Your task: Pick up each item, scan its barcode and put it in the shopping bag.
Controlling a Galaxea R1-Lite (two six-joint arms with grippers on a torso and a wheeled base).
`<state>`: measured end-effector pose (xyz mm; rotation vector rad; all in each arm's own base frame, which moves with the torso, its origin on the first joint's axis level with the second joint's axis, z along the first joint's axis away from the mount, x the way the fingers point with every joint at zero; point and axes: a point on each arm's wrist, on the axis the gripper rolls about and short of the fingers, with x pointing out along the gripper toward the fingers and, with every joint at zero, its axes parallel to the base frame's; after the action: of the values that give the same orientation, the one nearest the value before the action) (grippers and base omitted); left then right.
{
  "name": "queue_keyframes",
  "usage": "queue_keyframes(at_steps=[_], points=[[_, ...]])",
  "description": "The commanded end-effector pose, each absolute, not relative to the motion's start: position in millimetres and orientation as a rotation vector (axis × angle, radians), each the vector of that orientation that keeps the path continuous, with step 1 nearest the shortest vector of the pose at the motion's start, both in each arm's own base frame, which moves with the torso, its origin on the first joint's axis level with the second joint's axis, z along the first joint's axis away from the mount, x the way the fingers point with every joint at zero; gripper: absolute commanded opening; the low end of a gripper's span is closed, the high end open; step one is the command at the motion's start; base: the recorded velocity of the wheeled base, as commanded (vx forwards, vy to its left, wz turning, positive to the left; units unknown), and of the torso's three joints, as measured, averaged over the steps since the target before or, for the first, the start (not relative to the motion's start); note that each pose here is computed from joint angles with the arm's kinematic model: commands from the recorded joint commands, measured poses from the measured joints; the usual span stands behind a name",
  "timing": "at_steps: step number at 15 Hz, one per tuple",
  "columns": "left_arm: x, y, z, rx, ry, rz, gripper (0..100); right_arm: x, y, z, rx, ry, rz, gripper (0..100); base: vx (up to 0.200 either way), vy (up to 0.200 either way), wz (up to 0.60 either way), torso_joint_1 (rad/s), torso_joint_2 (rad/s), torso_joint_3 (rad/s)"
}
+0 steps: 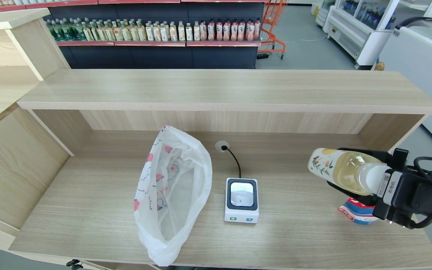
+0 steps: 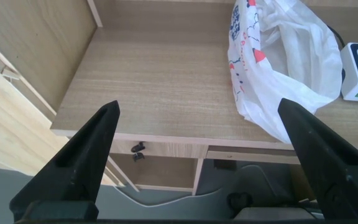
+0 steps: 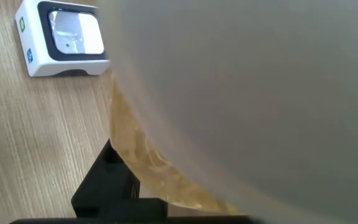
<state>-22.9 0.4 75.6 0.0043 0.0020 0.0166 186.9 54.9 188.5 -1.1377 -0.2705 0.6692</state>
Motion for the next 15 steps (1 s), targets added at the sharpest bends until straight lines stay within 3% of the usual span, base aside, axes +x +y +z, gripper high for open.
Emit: queue_keyframes(at_steps=[1, 8, 15], points=[[-23, 0, 76, 0.003, 0.002, 0.017, 100, 186, 56, 187, -1.129, -0.268, 0.678, 0, 0.0, 0.2, 0.0, 0.007, 0.0, -0.002], [-23, 0, 76, 0.003, 0.002, 0.017, 100, 194, 57, 167, -0.996, -0.139, 0.733, 0, 0.0, 0.2, 0.0, -0.001, 0.0, 0.004], [-23, 0, 76, 0.003, 0.002, 0.017, 100, 216, 62, 151, -0.91, -0.058, 0.807, 0, 0.0, 0.0, 0.0, 0.0, 0.0, 0.0]])
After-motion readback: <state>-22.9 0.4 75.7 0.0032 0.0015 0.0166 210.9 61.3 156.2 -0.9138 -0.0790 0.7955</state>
